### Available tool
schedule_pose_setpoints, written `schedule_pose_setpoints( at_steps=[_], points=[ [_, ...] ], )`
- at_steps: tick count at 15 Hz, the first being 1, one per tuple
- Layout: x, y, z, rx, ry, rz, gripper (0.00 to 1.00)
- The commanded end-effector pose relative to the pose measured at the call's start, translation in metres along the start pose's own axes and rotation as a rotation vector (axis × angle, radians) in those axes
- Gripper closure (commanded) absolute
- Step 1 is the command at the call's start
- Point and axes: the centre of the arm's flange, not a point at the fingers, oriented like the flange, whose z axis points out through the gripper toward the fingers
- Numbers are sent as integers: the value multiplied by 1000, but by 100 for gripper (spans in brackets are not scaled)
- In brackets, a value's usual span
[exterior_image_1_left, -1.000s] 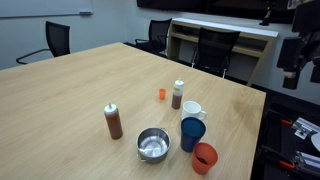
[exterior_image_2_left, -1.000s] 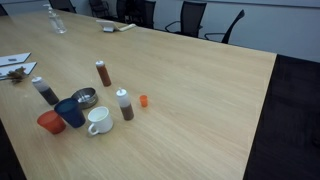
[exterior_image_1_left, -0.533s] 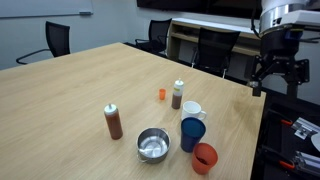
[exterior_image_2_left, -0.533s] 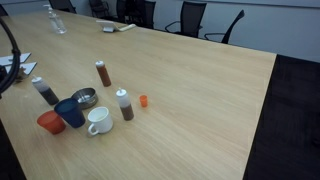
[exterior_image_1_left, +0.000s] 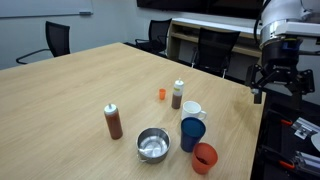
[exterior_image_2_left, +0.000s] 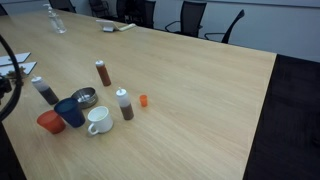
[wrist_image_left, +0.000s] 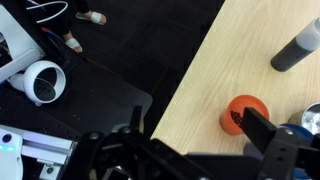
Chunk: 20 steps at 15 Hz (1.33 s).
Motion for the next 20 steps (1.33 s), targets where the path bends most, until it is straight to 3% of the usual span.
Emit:
schedule_pose_setpoints(
  at_steps=[1, 2, 4, 9, 15, 16, 20],
  points=[
    [0, 0, 0, 0, 0, 0, 0],
    [0, 0, 0, 0, 0, 0, 0],
    [9, -1, 1, 101, -133, -9, 0],
    [47, 9, 29, 328, -303, 42, 0],
    [90, 17, 94, 551, -512, 228, 0],
    [85, 4, 72, 490, -442, 198, 0],
    [91, 1, 77, 492, -448, 201, 0]
  ],
)
